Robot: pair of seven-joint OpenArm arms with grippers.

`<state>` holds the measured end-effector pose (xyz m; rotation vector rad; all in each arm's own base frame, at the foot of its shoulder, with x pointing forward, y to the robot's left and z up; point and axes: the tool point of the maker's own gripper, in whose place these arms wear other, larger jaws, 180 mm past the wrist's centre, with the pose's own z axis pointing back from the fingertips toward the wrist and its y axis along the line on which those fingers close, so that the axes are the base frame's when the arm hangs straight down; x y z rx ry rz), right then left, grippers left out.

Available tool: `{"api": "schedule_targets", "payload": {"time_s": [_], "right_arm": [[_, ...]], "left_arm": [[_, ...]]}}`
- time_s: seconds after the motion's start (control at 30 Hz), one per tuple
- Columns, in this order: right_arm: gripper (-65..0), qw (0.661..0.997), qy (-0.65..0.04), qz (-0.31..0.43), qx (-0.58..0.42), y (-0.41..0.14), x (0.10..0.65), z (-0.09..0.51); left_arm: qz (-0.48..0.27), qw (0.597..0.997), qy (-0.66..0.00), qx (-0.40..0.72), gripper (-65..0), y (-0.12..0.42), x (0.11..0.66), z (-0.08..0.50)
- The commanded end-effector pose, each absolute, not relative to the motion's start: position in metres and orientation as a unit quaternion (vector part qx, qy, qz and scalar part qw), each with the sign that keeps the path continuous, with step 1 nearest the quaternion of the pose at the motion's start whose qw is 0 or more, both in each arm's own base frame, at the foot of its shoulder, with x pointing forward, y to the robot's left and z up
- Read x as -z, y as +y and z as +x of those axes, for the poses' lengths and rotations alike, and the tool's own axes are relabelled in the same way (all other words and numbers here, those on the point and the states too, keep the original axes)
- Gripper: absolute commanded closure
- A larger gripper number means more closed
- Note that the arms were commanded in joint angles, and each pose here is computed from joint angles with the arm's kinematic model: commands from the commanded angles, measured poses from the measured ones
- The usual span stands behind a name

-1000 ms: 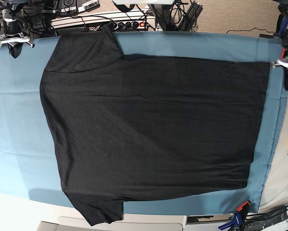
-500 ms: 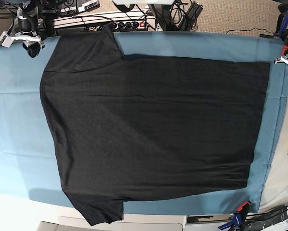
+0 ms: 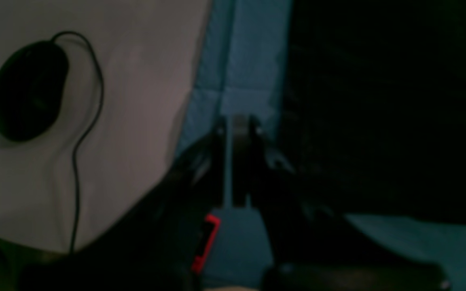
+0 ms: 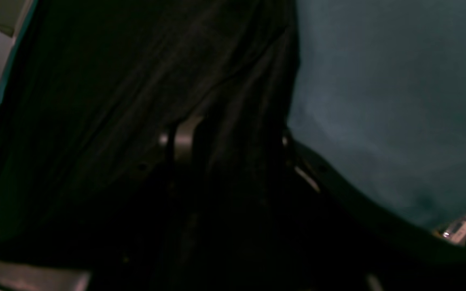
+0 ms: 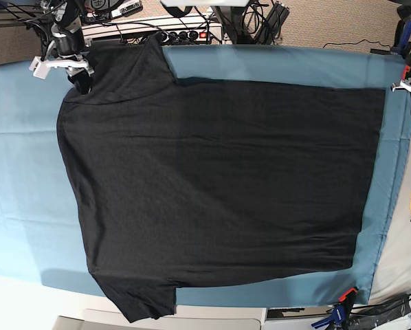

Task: Fold the T-shirt properly
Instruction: 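Grasp the black shirt's shoulder corners with both grippers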

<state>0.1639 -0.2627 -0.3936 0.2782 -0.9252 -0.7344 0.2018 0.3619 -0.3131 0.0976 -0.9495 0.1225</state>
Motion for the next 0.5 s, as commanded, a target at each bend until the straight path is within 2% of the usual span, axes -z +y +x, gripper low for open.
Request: {"api": "schedule_targets", "payload": {"time_s": [0.0,0.2,0.47], "right_arm": [[-24.3,0.848,-0.381,0.132,0.342,-0.252,0.411,0.148],[-24.3,0.871,-0.342,0.152,0.319,-0.239,0.419,0.138],[-23.6,0.890,-0.316,0.134,0.300,-0.248,0.422,0.118]], "left_arm": [[0.052,0.878,-0.473,-0.049,-3.9,0.365,0.300,0.208],[0.052,0.879,-0.472,-0.050,-3.9,0.365,0.300,0.208],[0.040,0.881,-0.468,-0.057,-4.0,0.362,0.302,0.207]]}}
